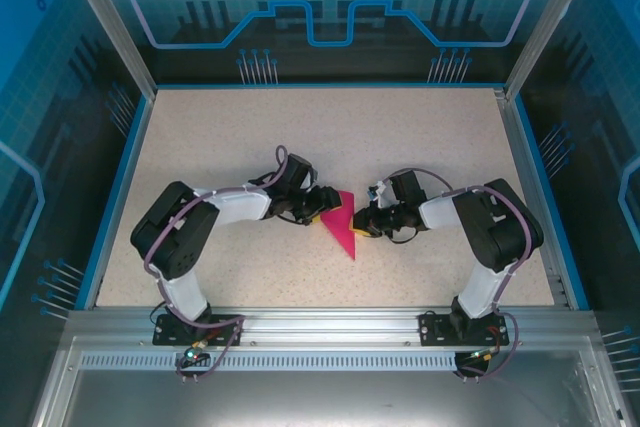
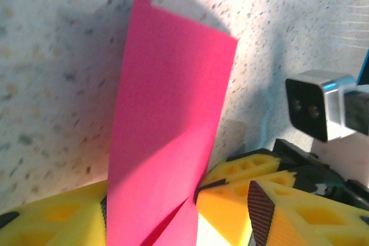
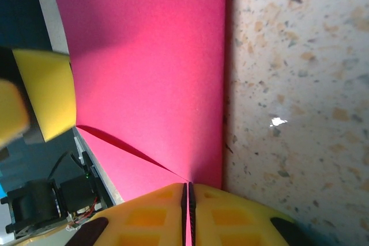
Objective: Fold a paper plane with a square sheet of paper (pick it up from the middle)
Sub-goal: Fold the wing for the fifth time at the center of the table.
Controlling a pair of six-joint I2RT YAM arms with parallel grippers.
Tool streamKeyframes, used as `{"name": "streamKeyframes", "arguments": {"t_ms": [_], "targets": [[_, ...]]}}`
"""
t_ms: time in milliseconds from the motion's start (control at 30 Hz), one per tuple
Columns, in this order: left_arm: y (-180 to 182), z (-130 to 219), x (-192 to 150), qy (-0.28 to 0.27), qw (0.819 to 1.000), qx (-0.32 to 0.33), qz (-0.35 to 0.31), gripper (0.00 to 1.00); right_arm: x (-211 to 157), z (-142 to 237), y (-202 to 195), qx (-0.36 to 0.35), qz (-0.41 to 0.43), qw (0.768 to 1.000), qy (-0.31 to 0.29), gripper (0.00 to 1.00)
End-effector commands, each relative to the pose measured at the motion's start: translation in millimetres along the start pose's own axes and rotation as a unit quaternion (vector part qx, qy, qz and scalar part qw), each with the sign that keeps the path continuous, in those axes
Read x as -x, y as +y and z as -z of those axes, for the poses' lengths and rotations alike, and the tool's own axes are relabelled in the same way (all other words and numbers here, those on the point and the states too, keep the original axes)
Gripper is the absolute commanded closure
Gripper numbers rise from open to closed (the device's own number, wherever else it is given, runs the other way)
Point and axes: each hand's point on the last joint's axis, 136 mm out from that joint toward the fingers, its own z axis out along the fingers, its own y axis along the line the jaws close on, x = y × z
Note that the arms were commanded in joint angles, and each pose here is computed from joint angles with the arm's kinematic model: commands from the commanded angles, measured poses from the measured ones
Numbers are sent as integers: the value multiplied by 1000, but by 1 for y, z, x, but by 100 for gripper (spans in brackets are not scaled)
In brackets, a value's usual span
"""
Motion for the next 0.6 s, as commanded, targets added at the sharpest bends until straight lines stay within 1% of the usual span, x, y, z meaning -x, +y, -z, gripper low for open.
{"name": "streamKeyframes", "arguments": {"t_ms": [0,133,233,300,333,433,467,500,567], "targets": [[-15,-6,2,31,999,-32,-24,39,-2,0,-49,-76,-48,996,-5,88],[-13,-9,7,38,998,-39,-22,41,-1,0,-51,-75,-46,996,-3,88],[-14,-11,9,48,998,-48,-19,48,0,1,-51,-75,-46,996,-2,88],[-16,-10,9,52,997,-46,-19,54,-1,2,-52,-76,-46,996,-1,88],[-15,-10,8,55,997,-43,-18,59,0,2,-52,-76,-46,996,-2,88],[-13,-11,8,63,998,-29,-13,79,3,4,-45,-66,-37,997,-4,88],[-12,-11,7,62,998,-27,-9,87,4,4,-40,-60,-30,998,-5,87],[-11,-9,8,59,998,-25,-6,90,6,5,-36,-55,-24,998,-6,86],[-9,-8,8,54,998,-20,-2,89,7,7,-27,-48,-11,999,-5,84]]}}
